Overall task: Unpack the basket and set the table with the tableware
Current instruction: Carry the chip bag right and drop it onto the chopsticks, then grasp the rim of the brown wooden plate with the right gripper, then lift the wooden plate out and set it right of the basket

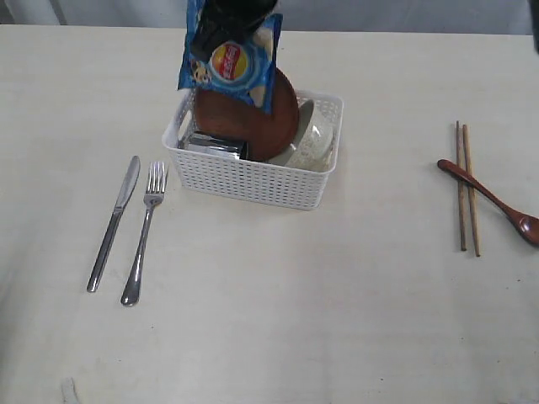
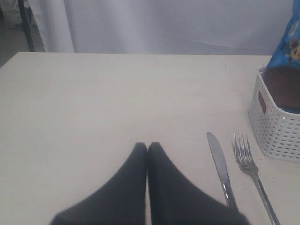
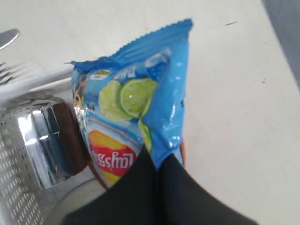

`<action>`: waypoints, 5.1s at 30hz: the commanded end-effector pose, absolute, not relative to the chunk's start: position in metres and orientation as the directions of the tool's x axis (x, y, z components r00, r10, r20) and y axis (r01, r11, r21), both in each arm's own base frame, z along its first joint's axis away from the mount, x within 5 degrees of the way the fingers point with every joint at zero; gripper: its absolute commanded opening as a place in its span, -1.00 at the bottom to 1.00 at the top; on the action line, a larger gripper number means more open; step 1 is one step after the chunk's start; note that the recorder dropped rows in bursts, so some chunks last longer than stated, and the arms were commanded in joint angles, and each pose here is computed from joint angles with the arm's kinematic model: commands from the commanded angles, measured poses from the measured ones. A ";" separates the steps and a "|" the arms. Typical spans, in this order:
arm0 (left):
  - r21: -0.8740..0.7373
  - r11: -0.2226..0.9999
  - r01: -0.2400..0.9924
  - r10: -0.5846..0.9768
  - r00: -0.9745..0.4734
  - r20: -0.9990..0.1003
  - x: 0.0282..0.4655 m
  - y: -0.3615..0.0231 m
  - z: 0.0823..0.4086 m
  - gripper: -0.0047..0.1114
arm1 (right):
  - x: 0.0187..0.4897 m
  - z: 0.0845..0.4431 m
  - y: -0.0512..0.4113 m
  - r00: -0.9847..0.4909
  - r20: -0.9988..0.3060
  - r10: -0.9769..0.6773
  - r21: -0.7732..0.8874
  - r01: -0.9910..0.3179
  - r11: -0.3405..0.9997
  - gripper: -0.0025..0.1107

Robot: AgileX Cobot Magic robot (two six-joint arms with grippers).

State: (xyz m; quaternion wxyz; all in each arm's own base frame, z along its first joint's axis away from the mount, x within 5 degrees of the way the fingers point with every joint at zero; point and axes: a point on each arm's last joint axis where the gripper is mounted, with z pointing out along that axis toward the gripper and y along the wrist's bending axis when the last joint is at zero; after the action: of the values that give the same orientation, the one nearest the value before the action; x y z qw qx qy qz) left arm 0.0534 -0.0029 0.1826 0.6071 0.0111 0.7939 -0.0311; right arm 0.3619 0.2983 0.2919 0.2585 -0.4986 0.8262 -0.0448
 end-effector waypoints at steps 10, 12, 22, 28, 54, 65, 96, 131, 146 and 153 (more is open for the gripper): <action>-0.025 0.998 0.054 -0.010 -0.253 -0.967 0.053 -0.003 0.182 -0.92 | 0.385 0.361 0.185 -0.641 -0.488 -0.592 -0.324 -0.496 0.805 -0.96; -0.025 0.998 0.054 -0.010 -0.253 -0.967 0.053 -0.003 0.182 -0.92 | 0.399 0.350 0.152 -0.730 -0.479 -0.487 -0.256 -0.414 0.873 -0.96; -0.025 0.998 0.054 -0.010 -0.253 -0.967 0.053 -0.003 0.182 -0.92 | 0.417 0.256 -0.012 -0.923 -0.374 0.090 0.173 0.026 0.985 -0.96; -0.025 0.998 0.054 -0.010 -0.253 -0.967 0.053 -0.003 0.182 -0.92 | 0.406 0.220 -0.065 -0.913 -0.291 0.286 0.303 0.196 0.933 -0.88; -0.025 0.998 0.054 -0.010 -0.253 -0.967 0.053 -0.003 0.182 -0.92 | 0.399 0.359 0.084 -0.735 -0.651 -0.189 0.187 -0.397 0.898 0.03; -0.025 0.998 0.054 -0.010 -0.253 -0.967 0.053 -0.003 0.182 -0.92 | 0.386 0.297 0.226 -0.538 -0.553 -0.636 -0.034 -0.749 0.662 0.03; -0.025 0.998 0.054 -0.010 -0.253 -0.967 0.053 -0.003 0.182 -0.92 | 0.411 0.222 0.258 -0.452 -0.433 -0.780 -0.091 -0.839 0.536 -0.28; -0.025 0.998 0.054 -0.010 -0.253 -0.967 0.053 -0.003 0.182 -0.92 | 0.431 0.342 0.082 -0.749 -0.612 -0.252 0.031 -0.341 0.939 -0.96; -0.025 0.998 0.054 -0.010 -0.253 -0.967 0.053 -0.003 0.182 -0.92 | 0.490 0.177 0.017 -0.945 -0.326 -0.017 0.161 -0.073 0.984 -0.96; -0.025 0.998 0.054 -0.010 -0.253 -0.967 0.053 -0.003 0.182 -0.92 | 0.492 0.166 0.007 -0.953 -0.302 0.007 0.117 -0.029 0.993 -0.87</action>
State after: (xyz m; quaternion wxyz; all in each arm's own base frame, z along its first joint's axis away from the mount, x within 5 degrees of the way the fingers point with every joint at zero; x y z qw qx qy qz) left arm 0.0534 -0.0029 0.1826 0.6071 0.0111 0.7939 -0.0311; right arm 0.4897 0.0151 0.1661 0.1475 -0.0121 0.9864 0.0715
